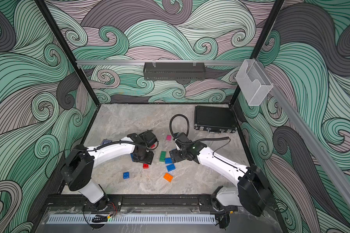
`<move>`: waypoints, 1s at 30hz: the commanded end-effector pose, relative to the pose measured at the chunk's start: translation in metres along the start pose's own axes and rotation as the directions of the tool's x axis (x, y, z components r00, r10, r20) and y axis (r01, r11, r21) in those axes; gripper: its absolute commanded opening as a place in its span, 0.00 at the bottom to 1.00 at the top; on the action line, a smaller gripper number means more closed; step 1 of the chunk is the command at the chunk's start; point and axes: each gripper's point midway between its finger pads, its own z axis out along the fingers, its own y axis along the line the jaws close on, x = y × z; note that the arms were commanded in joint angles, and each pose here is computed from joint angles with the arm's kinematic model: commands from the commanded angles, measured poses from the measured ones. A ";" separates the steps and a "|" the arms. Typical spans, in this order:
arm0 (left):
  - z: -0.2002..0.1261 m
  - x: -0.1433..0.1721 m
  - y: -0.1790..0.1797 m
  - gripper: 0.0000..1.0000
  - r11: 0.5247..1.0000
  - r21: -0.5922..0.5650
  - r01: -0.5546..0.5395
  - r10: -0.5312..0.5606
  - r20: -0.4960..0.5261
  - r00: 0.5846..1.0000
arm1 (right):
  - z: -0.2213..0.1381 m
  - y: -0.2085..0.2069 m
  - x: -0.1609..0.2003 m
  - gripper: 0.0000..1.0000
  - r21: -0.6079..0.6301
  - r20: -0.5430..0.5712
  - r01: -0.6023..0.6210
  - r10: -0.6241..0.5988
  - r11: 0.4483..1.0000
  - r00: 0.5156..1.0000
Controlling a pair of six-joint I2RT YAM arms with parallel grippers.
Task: Assemble a heart with lego
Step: Place the lego brick at the center of the board, then pick up the lego brick from the center of the board.
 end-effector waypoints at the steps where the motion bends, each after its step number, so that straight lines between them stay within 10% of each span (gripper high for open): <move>1: -0.014 -0.002 0.024 0.65 0.995 0.018 0.097 -0.097 0.035 0.995 | 0.002 0.009 -0.009 0.87 0.012 -0.002 -0.004 0.004 1.000 1.000; 30: -0.016 0.004 0.069 0.70 0.912 0.229 0.340 -0.375 0.129 0.918 | 0.098 0.071 -0.020 0.65 0.029 -0.203 0.036 -0.029 0.999 0.979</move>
